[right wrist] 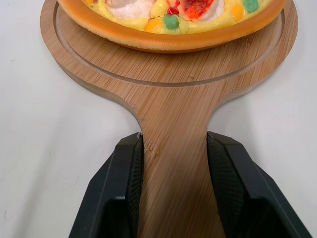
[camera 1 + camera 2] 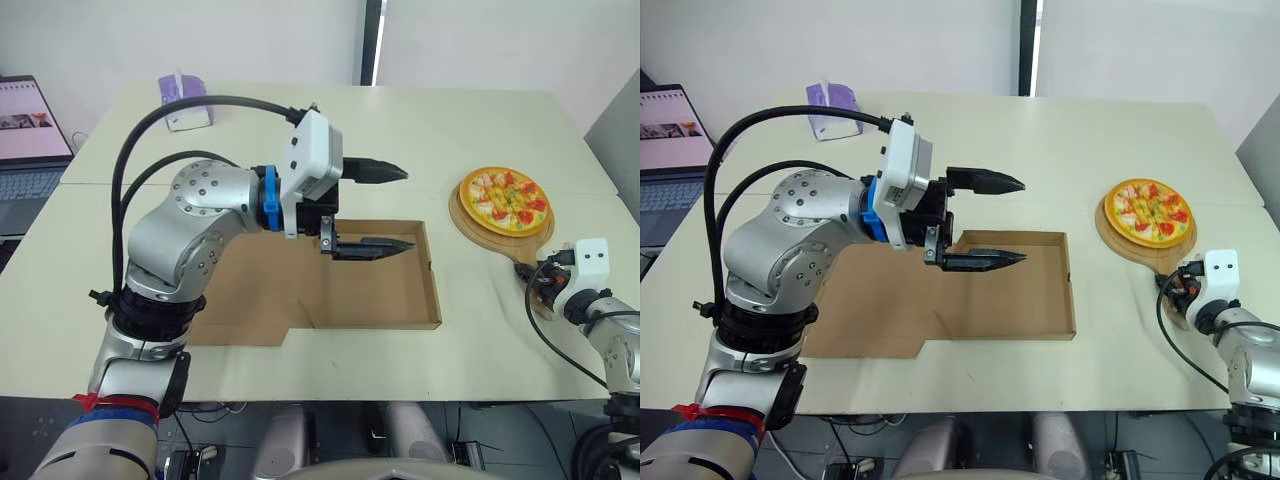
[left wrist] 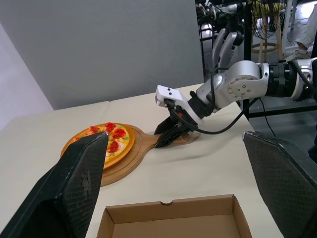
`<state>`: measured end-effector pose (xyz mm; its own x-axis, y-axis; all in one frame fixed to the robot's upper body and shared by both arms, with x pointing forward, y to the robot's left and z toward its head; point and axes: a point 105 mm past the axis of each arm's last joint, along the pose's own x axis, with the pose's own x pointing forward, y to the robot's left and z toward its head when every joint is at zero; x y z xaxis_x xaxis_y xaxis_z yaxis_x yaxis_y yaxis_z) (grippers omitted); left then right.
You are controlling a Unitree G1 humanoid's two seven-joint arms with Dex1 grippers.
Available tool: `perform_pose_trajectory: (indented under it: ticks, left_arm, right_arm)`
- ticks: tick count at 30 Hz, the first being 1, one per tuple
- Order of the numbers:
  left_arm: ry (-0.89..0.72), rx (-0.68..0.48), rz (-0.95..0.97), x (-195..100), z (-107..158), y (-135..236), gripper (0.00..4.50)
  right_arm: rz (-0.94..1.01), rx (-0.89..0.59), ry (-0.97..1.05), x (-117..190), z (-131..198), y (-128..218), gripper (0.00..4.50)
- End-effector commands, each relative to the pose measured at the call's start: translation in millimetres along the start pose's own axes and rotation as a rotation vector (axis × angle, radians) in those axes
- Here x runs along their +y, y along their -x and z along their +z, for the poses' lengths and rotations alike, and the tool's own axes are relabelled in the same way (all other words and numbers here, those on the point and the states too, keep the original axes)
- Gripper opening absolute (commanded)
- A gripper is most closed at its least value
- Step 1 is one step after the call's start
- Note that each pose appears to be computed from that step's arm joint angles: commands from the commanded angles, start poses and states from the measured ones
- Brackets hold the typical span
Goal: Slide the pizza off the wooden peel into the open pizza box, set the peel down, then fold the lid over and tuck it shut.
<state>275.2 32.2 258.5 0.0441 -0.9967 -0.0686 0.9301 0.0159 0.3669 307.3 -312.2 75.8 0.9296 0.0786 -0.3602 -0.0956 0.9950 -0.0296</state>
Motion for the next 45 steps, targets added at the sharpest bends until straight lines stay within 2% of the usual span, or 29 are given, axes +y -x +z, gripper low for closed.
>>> perform_pose_trajectory:
  ticks: [1,6,16,19,28,37,45]
  left_arm:
    - [-0.034,-0.031,0.054,13,15,10,4.5]
    - [-0.012,-0.036,0.115,31,20,25,4.5]
    - [-0.009,0.077,0.184,42,16,63,4.5]
    - [-0.005,0.09,0.203,42,20,72,4.5]
    - [0.005,0.135,0.21,36,22,80,4.5]
    - [0.016,0.181,0.212,32,18,87,4.5]
    - [0.063,0.215,0.148,19,15,89,4.5]
  right_arm:
    - [0.056,-0.123,0.066,6,48,0,1.63]
    - [0.173,-0.19,0.171,19,99,0,1.63]
    - [0.46,-0.32,0.383,63,157,-2,1.63]
    - [0.526,-0.356,0.517,76,157,-4,1.63]
    - [0.608,-0.424,0.582,97,150,-15,1.63]
    - [0.646,-0.487,0.659,107,143,-10,1.63]
    - [0.655,-0.485,0.709,107,135,-6,1.63]
